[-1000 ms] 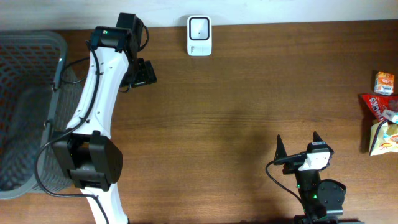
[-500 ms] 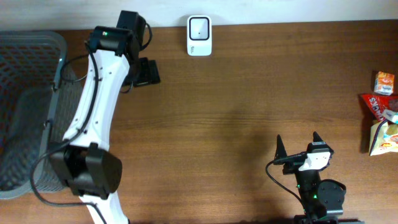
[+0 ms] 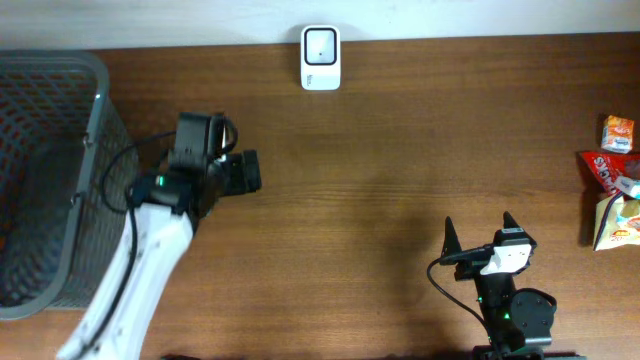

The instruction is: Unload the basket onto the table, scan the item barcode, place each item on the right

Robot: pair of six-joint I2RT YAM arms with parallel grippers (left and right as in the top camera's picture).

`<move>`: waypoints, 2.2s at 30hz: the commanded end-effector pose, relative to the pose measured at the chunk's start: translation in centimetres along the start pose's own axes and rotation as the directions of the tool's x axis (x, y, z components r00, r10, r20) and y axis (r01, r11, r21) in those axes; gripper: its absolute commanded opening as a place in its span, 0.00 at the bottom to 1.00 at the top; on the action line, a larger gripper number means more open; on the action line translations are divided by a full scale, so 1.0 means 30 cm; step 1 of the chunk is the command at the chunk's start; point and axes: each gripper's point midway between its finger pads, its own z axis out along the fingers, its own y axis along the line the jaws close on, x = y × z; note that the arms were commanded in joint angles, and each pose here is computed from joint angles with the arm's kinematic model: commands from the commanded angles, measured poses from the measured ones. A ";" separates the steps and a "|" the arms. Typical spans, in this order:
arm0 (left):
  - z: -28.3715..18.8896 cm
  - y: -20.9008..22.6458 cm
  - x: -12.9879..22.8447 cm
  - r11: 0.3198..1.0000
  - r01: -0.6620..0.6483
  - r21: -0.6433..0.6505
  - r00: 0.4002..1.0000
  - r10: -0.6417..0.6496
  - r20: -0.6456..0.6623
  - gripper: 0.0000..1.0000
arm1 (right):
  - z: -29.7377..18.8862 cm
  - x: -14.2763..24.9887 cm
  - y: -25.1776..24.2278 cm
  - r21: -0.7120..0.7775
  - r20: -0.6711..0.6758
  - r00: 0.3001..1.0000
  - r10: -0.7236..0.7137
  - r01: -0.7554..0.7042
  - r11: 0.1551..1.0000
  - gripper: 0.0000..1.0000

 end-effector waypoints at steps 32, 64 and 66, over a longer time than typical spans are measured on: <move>-0.288 0.092 0.254 0.971 -0.178 0.160 0.554 -0.036 0.832 0.99 | 0.001 0.009 -0.006 0.008 -0.002 1.000 0.002 -0.002 1.000 0.99; -0.193 0.262 0.302 0.992 -0.066 -0.107 0.643 0.124 0.756 0.99 | 0.001 0.009 -0.006 0.008 -0.002 1.000 0.002 -0.002 1.000 0.99; -0.193 0.261 0.302 0.992 -0.066 -0.105 0.643 0.123 0.756 0.99 | 0.001 0.009 -0.006 0.008 -0.002 1.000 0.002 -0.002 1.000 0.98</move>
